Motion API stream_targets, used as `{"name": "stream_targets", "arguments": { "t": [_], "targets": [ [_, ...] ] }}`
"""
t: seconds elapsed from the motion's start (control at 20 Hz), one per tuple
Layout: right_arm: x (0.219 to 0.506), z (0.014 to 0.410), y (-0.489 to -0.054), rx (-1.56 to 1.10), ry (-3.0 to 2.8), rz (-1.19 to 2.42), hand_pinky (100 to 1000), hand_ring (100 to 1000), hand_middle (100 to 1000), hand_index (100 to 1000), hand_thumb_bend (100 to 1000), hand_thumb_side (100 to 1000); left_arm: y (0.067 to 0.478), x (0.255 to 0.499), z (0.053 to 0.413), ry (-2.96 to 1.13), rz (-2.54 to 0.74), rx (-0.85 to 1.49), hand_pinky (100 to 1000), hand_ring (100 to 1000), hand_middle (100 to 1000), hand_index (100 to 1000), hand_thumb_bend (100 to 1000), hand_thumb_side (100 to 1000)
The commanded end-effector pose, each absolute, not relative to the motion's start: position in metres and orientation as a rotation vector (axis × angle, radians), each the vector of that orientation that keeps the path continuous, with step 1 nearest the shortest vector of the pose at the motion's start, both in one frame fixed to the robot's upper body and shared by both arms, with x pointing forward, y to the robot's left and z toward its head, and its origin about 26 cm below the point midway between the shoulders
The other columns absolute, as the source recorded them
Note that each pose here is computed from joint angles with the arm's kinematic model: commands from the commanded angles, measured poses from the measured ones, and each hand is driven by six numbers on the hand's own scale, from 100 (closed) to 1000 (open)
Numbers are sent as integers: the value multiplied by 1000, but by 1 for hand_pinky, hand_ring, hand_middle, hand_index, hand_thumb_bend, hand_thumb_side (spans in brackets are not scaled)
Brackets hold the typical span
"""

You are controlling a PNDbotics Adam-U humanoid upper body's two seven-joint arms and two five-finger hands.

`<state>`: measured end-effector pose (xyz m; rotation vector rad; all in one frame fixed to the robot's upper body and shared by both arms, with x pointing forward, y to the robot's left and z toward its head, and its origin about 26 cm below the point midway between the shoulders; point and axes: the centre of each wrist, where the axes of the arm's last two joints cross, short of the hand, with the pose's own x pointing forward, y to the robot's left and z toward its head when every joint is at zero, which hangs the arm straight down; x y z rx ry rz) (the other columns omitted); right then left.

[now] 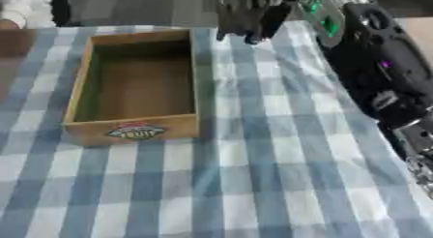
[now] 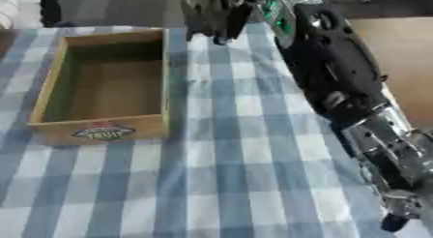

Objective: Pick up objects on the table and place them in the box.

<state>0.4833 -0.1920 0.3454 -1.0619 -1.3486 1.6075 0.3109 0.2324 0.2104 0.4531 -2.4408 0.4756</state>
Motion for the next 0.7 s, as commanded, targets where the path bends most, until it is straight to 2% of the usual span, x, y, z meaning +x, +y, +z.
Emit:
{"name": "stream_targets", "arguments": {
  "t": [0.05, 0.7],
  "targets": [
    [472, 373, -180, -1090, -1432, 1625, 814, 880, 556, 726, 100, 191, 231, 308, 217, -2474, 468, 440, 773, 788, 775, 662, 100, 659],
    [456, 380, -124, -1013, -1572, 1712, 810, 875, 545, 722, 100, 197, 228, 308, 218, -2479, 462, 416, 772, 786, 774, 662, 100, 658]
  ]
}}
